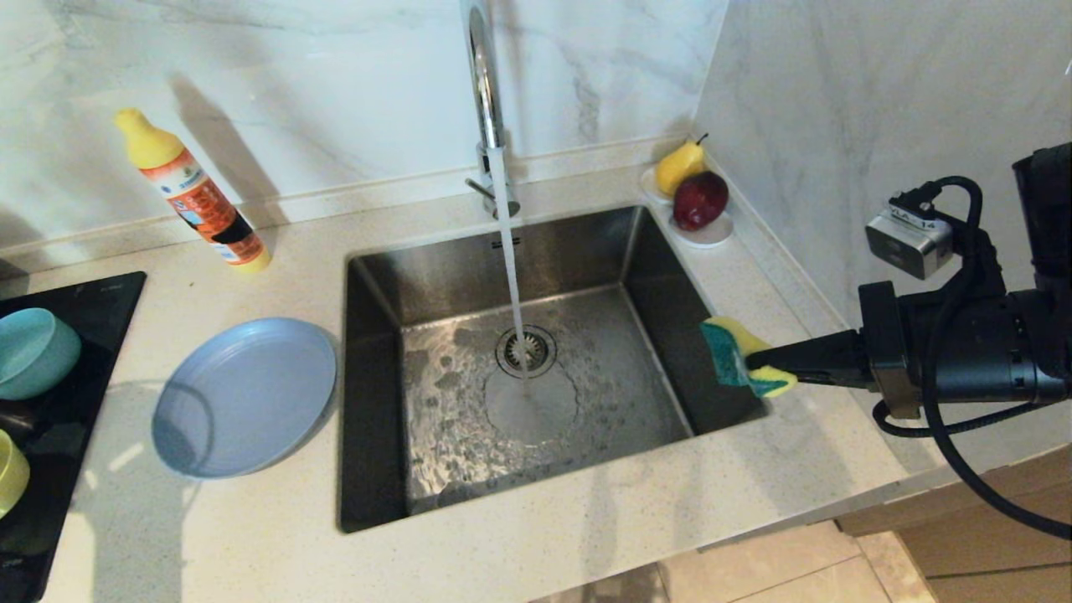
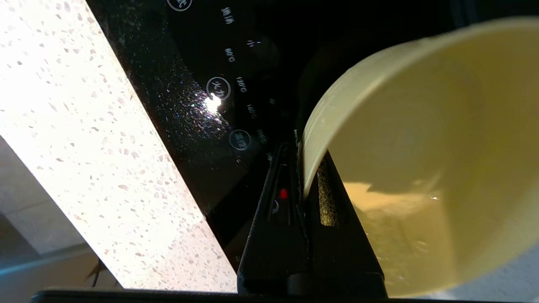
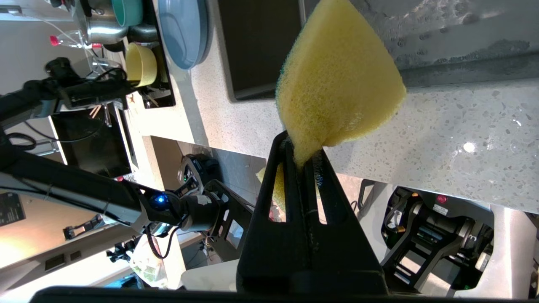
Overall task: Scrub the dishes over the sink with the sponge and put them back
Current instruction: Place the bowl on the table
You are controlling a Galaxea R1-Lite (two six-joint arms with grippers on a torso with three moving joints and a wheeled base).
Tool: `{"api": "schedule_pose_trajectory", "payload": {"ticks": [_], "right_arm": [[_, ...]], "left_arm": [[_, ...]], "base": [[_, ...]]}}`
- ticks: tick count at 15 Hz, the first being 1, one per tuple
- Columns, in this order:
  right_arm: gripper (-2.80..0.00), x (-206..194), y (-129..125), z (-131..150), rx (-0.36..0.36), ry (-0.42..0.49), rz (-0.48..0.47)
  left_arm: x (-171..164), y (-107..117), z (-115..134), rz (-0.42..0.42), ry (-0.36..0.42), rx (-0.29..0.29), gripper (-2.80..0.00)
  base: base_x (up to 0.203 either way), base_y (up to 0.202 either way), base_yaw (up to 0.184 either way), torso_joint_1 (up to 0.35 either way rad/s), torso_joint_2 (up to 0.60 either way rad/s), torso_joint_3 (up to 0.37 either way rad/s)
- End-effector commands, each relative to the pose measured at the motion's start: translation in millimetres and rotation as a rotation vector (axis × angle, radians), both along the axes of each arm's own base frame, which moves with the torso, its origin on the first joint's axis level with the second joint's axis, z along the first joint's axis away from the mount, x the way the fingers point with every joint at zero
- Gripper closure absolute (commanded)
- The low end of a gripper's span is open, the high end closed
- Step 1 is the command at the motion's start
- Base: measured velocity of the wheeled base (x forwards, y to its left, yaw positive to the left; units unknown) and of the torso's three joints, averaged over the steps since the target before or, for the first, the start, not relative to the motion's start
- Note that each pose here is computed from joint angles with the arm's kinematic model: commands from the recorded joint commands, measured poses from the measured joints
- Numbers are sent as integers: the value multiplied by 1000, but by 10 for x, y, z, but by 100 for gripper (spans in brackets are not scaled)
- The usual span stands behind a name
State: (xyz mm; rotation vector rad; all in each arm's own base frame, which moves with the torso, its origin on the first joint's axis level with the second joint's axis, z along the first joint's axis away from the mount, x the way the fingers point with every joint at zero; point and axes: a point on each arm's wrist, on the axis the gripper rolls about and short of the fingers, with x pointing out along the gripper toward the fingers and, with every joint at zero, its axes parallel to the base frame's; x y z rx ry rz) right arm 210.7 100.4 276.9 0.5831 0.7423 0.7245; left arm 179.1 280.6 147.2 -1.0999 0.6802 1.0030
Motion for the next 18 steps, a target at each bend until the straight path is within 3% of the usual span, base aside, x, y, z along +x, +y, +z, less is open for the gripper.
{"api": "schedule_pose_trajectory", "payload": {"ticks": [1,2,6,11,13,14,16,18], "right_arm": [[0,-22,-7,20,6,-5,3],[0,-23,-8,16,5,-3,3],[0,-24,-8,-13,2,5,3],[0,4,0,-29,0,7,2],[0,16,8,-45,3,15,14],[0,19,10,-55,5,21,19],[0,18,10,-72,3,25,20],[0,18,10,-77,2,27,19]], "left_arm": [[18,37,-100,3,11,-32,0],[16,34,-60,-1,-7,-27,-280],[-74,-23,219,-55,-171,-48,-280],[-209,-253,757,-88,-244,-15,-280],[-237,-303,855,-96,-257,10,-280],[-251,-330,889,-102,-256,19,0],[-265,-410,892,-178,-223,47,0],[-271,-542,812,-309,-174,83,0]], "base": [[0,0,0,0,0,0],[0,0,0,0,0,0],[0,0,0,0,0,0],[0,0,0,0,0,0],[0,0,0,0,0,0],[0,0,0,0,0,0],[0,0,0,0,0,0],[0,0,0,0,0,0]]}}
